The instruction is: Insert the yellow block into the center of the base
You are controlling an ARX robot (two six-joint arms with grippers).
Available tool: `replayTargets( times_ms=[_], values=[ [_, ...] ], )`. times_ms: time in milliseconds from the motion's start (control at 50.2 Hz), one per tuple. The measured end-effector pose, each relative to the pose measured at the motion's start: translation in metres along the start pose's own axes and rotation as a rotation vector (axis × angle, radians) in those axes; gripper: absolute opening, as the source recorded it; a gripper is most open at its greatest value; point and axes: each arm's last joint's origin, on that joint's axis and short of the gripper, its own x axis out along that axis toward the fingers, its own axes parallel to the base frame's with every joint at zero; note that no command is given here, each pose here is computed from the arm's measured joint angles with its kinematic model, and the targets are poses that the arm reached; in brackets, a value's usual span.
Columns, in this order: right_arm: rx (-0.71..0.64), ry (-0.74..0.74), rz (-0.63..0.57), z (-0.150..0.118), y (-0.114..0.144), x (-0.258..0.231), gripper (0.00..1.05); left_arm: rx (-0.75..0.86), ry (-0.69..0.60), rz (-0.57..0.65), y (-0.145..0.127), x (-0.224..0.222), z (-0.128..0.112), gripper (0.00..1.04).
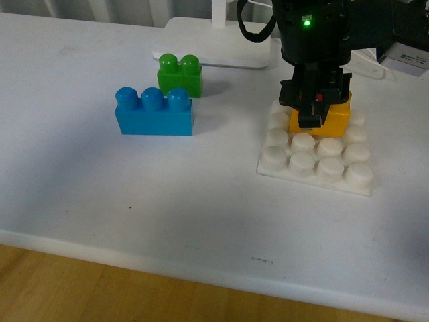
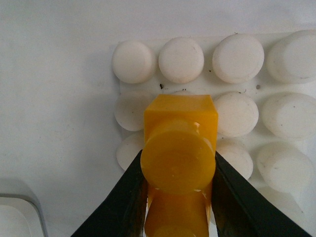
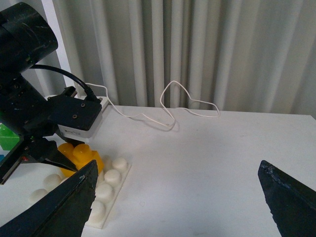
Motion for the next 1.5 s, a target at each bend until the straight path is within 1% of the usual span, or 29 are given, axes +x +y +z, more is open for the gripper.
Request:
replayTargets(
  times_ms=[299,817,1176,1216,1236,1316,1355,1495],
  values=[
    [0.0,0.0,0.0,0.0,0.0,0.0,0.95,0.022,0.035,-0.005,-0.006,0.009,-0.005,0.32],
    [0.0,0.0,0.0,0.0,0.0,0.0,0.95,0.035,0.031,0.015,-0.015,0.023,-0.011,0.32],
    [0.0,0.0,0.0,0.0,0.0,0.0,0.95,0.037,0.027,0.053,-0.012,0.013,-0.008,0.32],
    [0.0,0.0,0.0,0.0,0.0,0.0,0.95,0.034,0.036,0.059,-0.011,0.012,-0.008,0.36],
    [0.0,0.0,0.0,0.0,0.0,0.0,0.95,0.037,0.045,0.065,-0.011,0.012,-0.008,0.4],
    [0.0,0.0,0.0,0.0,0.0,0.0,0.95,0.037,0.066,0.084,-0.01,0.01,-0.009,0.5],
    [0.0,0.0,0.0,0.0,0.0,0.0,0.95,0.037,0.066,0.089,-0.01,0.008,-0.01,0.54],
    [0.0,0.0,0.0,0.0,0.0,0.0,0.95,0.043,0.071,0.143,-0.007,-0.011,-0.011,0.74]
  ],
)
